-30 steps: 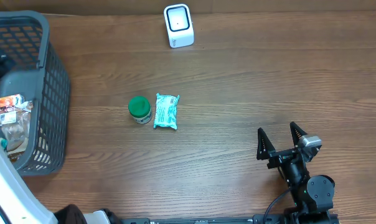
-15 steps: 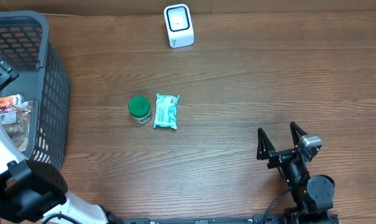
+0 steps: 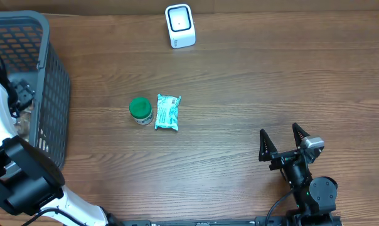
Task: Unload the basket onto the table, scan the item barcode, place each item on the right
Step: 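Release the jar and move the left gripper back into the basket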
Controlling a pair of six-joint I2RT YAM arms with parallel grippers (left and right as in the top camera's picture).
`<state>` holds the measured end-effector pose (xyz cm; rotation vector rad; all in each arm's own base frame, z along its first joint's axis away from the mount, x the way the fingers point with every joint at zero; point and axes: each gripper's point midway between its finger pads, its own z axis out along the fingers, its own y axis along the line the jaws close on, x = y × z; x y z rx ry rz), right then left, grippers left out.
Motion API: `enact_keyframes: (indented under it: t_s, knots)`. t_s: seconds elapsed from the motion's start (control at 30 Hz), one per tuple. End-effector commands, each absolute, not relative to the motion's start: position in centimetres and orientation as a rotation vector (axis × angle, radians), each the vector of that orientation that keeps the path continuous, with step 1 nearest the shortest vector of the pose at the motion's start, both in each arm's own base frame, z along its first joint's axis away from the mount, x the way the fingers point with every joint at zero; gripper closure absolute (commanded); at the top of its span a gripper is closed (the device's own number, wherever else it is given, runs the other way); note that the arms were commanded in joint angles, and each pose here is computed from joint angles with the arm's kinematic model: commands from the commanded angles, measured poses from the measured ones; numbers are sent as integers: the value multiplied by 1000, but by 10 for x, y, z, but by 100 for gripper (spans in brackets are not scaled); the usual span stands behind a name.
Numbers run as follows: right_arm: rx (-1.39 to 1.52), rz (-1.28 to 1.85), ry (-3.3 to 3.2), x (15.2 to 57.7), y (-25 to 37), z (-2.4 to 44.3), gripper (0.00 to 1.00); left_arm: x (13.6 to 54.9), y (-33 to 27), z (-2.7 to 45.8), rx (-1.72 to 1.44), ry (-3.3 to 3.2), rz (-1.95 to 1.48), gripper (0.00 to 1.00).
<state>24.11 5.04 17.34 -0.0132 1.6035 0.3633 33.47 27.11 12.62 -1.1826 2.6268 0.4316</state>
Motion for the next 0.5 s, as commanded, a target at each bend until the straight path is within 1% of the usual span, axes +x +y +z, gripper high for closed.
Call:
enact_keyframes:
  t_s: [0.0,0.17,0.47]
  knots:
    - [-8,351,1606,242,48,170,0,330,273,104,-1079,2698,474,0]
    - [-8,351,1606,242,48,170,0,332,275,89,-1031,2697,484,1]
    - [-8,351,1606,242,48,170,0,329,273,55,-1012,2681,492,6]
